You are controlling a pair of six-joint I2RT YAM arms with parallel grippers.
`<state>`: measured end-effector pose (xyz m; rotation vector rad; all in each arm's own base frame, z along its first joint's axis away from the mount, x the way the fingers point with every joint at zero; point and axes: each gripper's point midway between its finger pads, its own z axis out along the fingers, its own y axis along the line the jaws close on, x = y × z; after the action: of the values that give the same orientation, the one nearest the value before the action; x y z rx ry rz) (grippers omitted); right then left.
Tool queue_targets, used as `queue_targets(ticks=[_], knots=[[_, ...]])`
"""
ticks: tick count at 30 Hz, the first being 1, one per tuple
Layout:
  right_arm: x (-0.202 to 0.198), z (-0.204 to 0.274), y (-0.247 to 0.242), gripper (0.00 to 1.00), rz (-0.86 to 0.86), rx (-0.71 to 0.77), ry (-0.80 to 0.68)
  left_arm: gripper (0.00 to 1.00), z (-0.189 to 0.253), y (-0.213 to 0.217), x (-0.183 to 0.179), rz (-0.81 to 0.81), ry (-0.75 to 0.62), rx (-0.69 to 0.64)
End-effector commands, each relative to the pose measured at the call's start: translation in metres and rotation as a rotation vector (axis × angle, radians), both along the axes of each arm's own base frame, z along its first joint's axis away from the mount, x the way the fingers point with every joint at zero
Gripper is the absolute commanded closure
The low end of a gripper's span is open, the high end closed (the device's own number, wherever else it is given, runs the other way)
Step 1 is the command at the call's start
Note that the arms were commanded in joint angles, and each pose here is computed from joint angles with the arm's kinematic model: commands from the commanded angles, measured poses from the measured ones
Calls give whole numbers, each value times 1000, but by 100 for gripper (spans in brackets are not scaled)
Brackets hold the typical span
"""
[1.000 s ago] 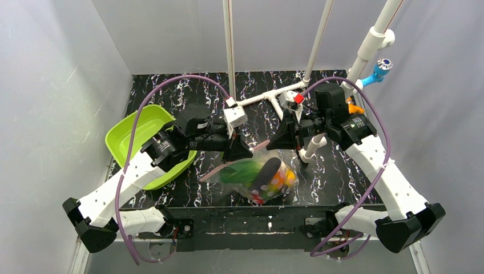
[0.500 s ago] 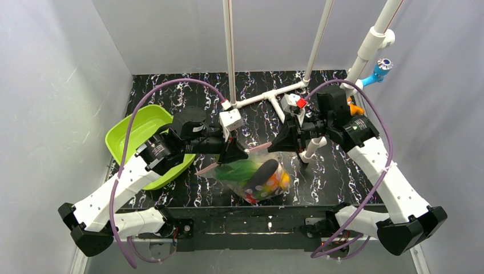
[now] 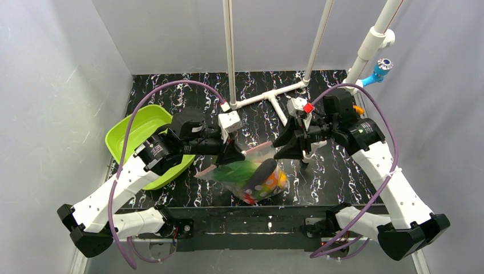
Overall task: Open the zip-top bag and remove the fake food
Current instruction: Unzip the zipper food storage bag at the center of the board.
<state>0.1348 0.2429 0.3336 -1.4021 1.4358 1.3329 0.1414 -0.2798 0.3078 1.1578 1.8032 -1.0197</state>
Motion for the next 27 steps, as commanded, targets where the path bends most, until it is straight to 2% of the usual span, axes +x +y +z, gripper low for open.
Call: queue_targets(ticks=[1, 4, 8, 11, 15, 19, 26, 27], knots=[[-12, 12, -5, 40, 42, 32, -50, 100, 5, -6, -6, -58, 17, -21], [-10, 19, -4, 23, 44, 24, -70, 100, 8, -14, -7, -75, 58, -45], [-6, 19, 3, 10, 48, -2, -71, 100, 11, -25, -8, -106, 88, -71], [-1, 12, 10, 9, 46, -24, -60, 100, 12, -29, -8, -114, 94, -82], [0, 3, 16, 14, 48, -53, -55, 100, 12, -31, -7, -111, 95, -90], [3, -2, 17, 27, 33, -70, -63, 100, 11, -32, -6, -110, 97, -92], [2, 1, 17, 93, 35, -61, -70, 100, 10, -31, -5, -97, 94, -88], [1, 1, 17, 99, 36, -59, -71, 100, 10, -29, -5, -95, 92, -88]])
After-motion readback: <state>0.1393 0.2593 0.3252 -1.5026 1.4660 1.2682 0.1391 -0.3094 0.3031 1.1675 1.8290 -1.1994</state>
